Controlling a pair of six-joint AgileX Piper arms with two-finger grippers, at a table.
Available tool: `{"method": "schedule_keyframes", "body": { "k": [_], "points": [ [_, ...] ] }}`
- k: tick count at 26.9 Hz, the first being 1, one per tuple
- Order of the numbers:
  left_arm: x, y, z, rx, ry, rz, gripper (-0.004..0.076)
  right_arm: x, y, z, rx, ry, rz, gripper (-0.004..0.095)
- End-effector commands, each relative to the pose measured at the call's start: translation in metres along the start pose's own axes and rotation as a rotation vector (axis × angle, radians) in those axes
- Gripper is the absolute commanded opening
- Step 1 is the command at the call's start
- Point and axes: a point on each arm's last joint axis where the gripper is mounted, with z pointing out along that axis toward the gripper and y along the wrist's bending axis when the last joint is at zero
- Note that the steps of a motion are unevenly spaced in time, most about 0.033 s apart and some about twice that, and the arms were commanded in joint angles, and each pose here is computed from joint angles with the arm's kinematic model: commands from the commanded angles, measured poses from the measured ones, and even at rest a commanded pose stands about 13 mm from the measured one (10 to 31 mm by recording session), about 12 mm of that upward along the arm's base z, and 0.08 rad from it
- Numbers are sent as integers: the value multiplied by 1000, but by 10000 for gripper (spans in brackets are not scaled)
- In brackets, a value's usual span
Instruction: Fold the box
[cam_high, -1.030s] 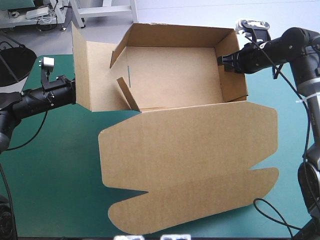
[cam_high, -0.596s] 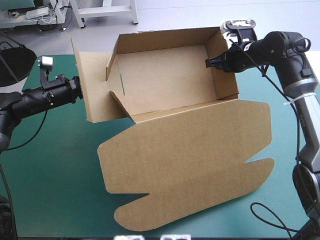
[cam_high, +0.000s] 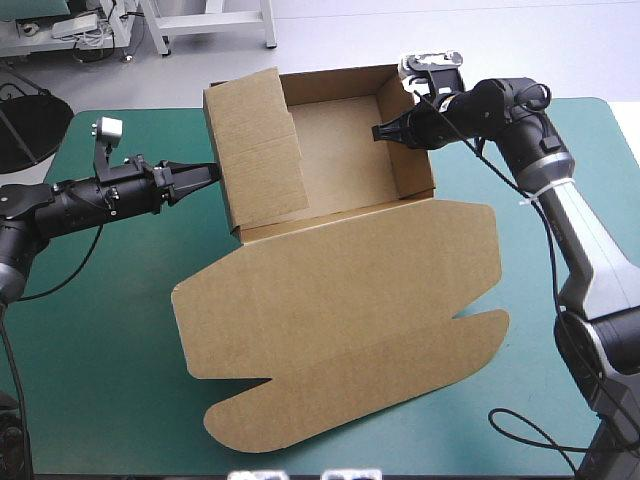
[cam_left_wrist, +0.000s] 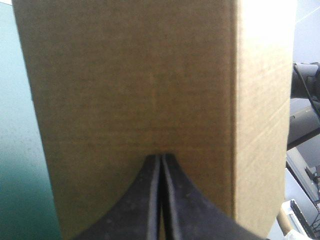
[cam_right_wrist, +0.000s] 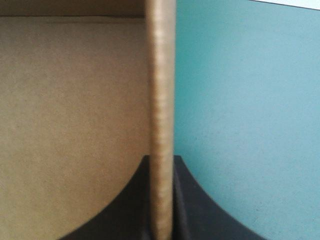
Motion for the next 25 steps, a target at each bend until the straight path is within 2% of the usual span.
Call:
{"method": "schedule_keyframes", "body": {
  "k": [1, 4, 5, 12, 15, 20, 25],
  "points": [
    [-3, -27, -6, 105, -10, 36, -8, -16, 16, -23, -44, -140, 9, -12],
    [-4, -26, -5, 92, -23, 36, -1, -15, 19, -15, -37, -134, 7, -12],
    [-4, -26, -5, 93, -20, 36, 26, -15, 19, -13, -40, -133, 11, -12],
    [0, -24, -5, 68, 22, 58, 386, -15, 17, -10, -29, -131, 9, -11],
    [0, -23, -5, 60, 26, 58, 475, -15, 17, -10, -25, -133, 6, -10],
    [2, -20, -5, 28, 45, 46, 489, -12, 29, -4, 42, -130, -42, -10],
    [3, -12, -5, -57, 62, 67, 489, -10, 55, 2, 6, -154, -82, -10]
  ]
}}
